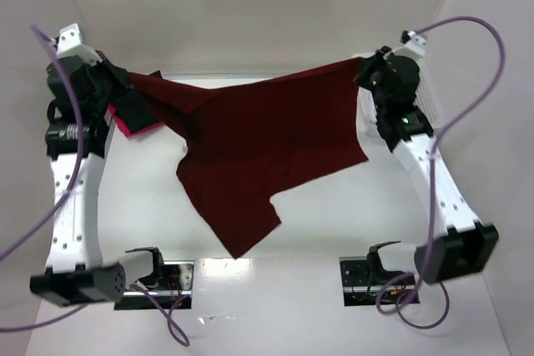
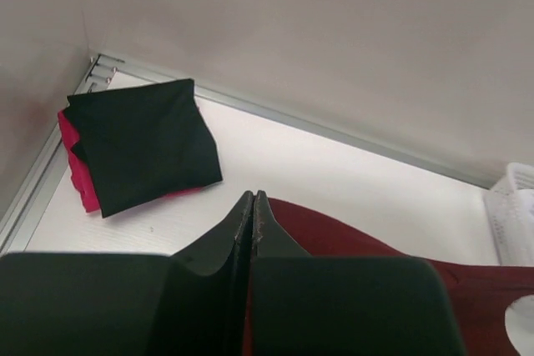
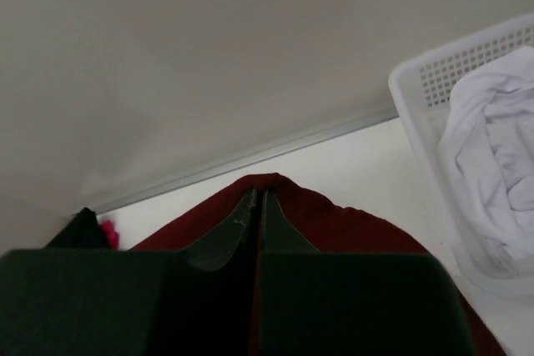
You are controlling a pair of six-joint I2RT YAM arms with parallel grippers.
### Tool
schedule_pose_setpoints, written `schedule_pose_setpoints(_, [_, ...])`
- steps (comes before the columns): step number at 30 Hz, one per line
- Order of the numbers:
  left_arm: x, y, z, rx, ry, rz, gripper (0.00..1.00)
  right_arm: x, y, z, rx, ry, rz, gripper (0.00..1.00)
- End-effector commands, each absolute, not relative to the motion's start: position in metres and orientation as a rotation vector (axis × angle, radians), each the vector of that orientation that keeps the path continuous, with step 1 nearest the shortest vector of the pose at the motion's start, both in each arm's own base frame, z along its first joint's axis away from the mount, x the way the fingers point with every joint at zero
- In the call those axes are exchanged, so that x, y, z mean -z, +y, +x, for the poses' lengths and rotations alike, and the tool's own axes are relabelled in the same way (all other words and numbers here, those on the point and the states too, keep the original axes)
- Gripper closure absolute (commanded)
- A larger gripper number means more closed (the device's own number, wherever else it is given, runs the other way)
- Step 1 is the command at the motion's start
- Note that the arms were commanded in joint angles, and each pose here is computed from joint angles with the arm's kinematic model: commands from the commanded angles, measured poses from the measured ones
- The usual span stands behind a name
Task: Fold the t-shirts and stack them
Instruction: Flatten out the tshirt
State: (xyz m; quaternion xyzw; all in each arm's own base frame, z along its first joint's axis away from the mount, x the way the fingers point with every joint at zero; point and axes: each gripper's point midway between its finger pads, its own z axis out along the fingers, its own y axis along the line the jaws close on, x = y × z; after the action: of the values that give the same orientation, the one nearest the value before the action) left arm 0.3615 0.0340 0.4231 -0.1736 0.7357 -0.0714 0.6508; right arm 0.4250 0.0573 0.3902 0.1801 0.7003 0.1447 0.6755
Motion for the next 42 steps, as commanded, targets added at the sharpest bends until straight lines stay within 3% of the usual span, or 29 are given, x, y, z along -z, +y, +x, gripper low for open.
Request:
schedule_pose_setpoints(1, [-0.454, 0.023, 0.311, 0.157, 1.62, -0.316, 1.0, -0.412, 0.05, 0.368, -0.384, 1.515, 0.405, 1.0])
schedule_pose_setpoints(9, [-0.511, 0.005, 0.17, 0.139, 1.397, -0.255, 1.0, -0.456, 0.044, 0.248, -0.49, 1.378, 0.33, 1.0])
schedule_pose_setpoints(16, [-0.543, 0.005, 0.081, 0.183, 1.209, -0.289, 1.0, -0.484, 0.043, 0.183, -0.546, 1.305, 0.269, 1.0])
schedule_pose_setpoints(20, [-0.559, 0.012, 0.059, 0.174, 1.139, -0.321, 1.0, -0.502, 0.04, 0.163, -0.554, 1.259, 0.262, 1.0])
schedule_pose_setpoints(22, [-0.56, 0.016, 0.071, 0.151, 1.152, -0.322, 1.0, -0.497, 0.036, 0.175, -0.526, 1.288, 0.296, 1.0])
schedule_pose_setpoints(28, [-0.528, 0.02, 0.166, 0.133, 1.259, -0.35, 1.0, -0.456, 0.035, 0.234, -0.463, 1.385, 0.359, 1.0])
schedule_pose_setpoints(36, [-0.449, 0.019, 0.296, 0.098, 1.453, -0.353, 1.0, -0.364, 0.046, 0.33, -0.401, 1.556, 0.427, 1.0])
schedule_pose_setpoints(42, [-0.398, 0.028, 0.378, 0.109, 1.607, -0.34, 1.0, -0.34, 0.055, 0.391, -0.391, 1.583, 0.445, 1.0])
